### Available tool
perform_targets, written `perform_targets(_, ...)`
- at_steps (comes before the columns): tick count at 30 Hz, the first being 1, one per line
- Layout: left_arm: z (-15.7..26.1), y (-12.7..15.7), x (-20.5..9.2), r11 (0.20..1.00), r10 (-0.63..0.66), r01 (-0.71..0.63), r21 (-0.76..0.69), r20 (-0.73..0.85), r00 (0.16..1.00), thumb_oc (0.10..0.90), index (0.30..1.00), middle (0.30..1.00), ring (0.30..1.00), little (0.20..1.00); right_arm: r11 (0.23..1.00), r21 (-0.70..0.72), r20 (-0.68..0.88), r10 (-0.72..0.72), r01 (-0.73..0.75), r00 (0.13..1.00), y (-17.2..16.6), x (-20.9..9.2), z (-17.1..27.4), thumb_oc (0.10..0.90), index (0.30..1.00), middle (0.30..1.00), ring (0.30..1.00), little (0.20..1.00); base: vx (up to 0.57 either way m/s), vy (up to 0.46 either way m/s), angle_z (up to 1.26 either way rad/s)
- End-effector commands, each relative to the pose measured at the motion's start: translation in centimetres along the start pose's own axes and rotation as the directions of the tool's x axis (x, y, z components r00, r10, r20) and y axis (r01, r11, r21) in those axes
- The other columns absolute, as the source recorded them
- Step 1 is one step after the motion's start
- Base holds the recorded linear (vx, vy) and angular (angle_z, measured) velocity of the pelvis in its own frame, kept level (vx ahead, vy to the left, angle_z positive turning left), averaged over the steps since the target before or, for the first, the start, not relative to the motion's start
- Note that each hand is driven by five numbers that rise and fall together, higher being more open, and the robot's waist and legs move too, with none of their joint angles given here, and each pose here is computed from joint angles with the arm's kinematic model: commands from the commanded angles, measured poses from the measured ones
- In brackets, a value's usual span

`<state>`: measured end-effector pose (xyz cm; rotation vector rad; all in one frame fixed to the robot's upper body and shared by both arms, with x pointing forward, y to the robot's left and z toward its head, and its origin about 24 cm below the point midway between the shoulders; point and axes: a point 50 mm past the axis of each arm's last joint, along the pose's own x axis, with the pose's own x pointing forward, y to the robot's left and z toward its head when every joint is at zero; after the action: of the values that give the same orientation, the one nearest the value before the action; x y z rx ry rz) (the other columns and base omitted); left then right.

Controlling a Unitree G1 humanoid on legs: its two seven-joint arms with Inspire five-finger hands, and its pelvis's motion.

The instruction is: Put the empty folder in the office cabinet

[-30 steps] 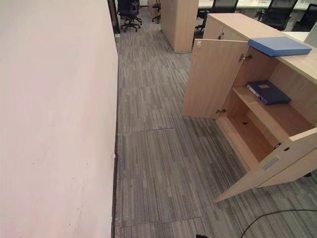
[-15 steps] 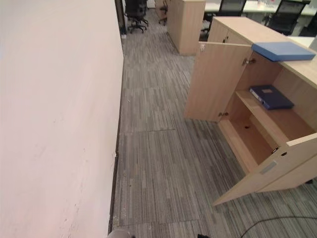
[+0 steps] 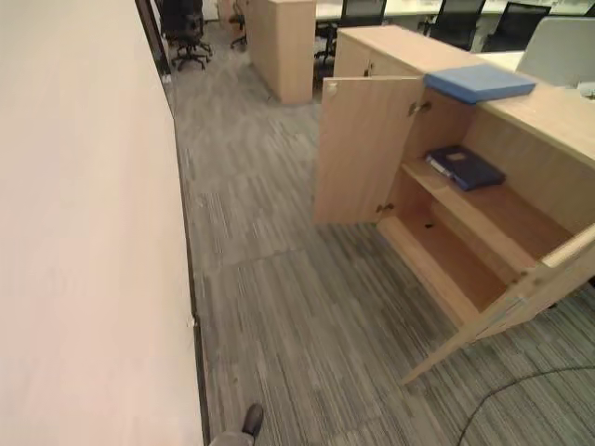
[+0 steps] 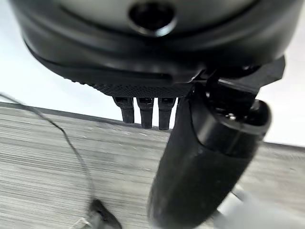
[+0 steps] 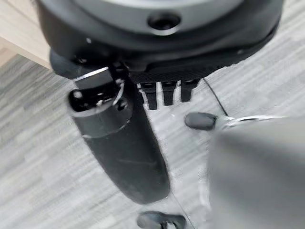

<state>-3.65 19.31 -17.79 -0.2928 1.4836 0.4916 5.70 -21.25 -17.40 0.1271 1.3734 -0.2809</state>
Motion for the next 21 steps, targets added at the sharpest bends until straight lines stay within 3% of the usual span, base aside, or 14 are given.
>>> perform_targets(1,3.7,1.3,0.1,0.995,0.063,-0.072,0.068,0.125,0.990,0.800,0.900,0.900,0.900,0.900,1.000,0.005,0.109,-0.021,0.021,0.994,-1.3,-0.2,3.9,0.800,0.900,0.900,0.900,0.900,0.18,0.246,0.00)
perform_targets(16,3.6,2.8,0.0,0.988,0.093,-0.104,0.111,0.101,0.991,0.800,0.900,0.900,0.900,0.900,0.999,-0.041,0.126,0.028,-0.023,0.992,0.2,-0.1,4.1,0.800,0.900,0.900,0.900,0.900,0.14,0.235,0.00)
perform_targets(21,3.4,3.1,-0.1,0.987,0.096,-0.107,0.116,0.097,0.991,0.800,0.900,0.900,0.900,0.900,0.999,-0.030,0.142,0.029,-0.025,0.989,0.3,-0.1,4.5,0.800,0.900,0.900,0.900,0.900,0.12,0.079,0.06)
